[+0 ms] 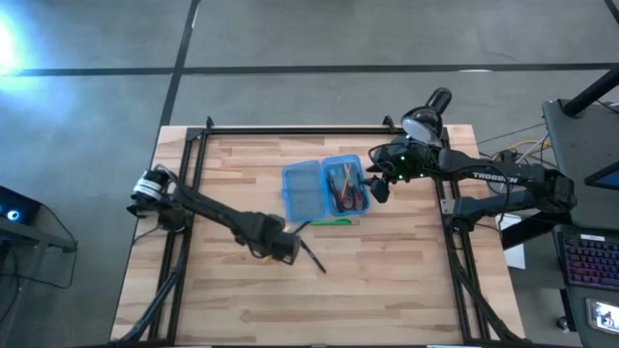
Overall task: Pick & place school supplies into a supply box
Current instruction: Put the yellow pen into the supply box
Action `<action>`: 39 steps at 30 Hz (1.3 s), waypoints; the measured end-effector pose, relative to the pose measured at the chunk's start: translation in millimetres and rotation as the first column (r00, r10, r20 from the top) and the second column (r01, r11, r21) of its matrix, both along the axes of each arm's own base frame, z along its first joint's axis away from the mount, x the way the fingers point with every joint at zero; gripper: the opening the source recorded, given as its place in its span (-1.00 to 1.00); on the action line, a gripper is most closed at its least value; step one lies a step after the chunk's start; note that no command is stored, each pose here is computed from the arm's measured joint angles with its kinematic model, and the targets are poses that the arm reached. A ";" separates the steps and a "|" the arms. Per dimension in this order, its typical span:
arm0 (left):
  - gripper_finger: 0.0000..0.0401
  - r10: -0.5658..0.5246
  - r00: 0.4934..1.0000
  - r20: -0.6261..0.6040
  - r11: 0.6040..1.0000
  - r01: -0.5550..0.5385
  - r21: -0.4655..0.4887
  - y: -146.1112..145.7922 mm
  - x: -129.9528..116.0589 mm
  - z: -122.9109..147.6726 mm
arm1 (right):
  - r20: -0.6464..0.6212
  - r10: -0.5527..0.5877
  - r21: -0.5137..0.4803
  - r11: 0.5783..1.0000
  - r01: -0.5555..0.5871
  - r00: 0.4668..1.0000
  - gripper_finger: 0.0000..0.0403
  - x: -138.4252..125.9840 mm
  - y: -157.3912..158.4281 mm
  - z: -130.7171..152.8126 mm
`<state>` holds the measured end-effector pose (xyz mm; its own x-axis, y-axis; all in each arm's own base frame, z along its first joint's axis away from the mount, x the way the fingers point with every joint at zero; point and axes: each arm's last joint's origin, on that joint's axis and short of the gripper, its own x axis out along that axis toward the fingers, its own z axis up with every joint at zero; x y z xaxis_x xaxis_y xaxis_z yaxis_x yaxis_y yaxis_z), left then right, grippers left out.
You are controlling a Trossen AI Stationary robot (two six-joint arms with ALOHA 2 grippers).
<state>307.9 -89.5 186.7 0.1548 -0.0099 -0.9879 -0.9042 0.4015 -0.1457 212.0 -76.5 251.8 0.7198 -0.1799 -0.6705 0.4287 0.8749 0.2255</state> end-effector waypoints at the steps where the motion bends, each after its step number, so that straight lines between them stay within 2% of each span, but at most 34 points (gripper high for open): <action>1: -0.31 -0.005 1.000 0.001 1.000 0.005 -0.001 -2.7 0.1 -1.1 | 0.000 0.000 0.000 1.000 0.000 1.000 0.09 0.0 0.0 0.0; 13: -0.31 -0.057 0.997 -0.055 0.993 0.063 0.098 -3.6 5.6 -29.0 | -0.002 -0.007 -0.002 1.000 0.007 1.000 0.09 -0.1 -0.1 -0.1; 20: -0.33 -0.084 0.995 -0.061 0.992 0.089 0.092 2.3 11.0 -38.7 | -0.003 -0.007 -0.001 1.000 0.007 1.000 0.09 -0.2 -0.1 -0.3; 24: -0.49 -0.101 0.993 -0.060 0.991 0.106 0.086 5.7 11.2 -40.6 | -0.003 -0.008 -0.002 1.000 0.008 1.000 0.09 -0.2 -0.1 -0.3; 28: -0.76 -0.126 0.990 -0.063 0.988 0.131 0.083 9.4 11.1 -43.3 | -0.004 -0.008 -0.001 1.000 0.008 1.000 0.09 -0.2 -0.1 -0.3; 30: -0.89 -0.118 0.991 -0.067 0.990 0.123 0.074 11.8 10.8 -44.6 | -0.004 -0.007 -0.001 1.000 0.007 1.000 0.09 -0.2 -0.1 -0.3; 36: -0.90 -0.017 0.999 -0.036 0.999 0.018 0.045 16.6 9.7 -34.3 | -0.008 -0.013 -0.006 1.000 0.013 1.000 0.09 -0.4 -0.2 -0.5; 39: -0.90 0.080 0.996 -0.026 0.996 -0.079 0.036 18.4 3.6 -23.3 | -0.015 -0.085 -0.012 0.996 0.085 0.996 0.09 -1.3 -2.1 -0.8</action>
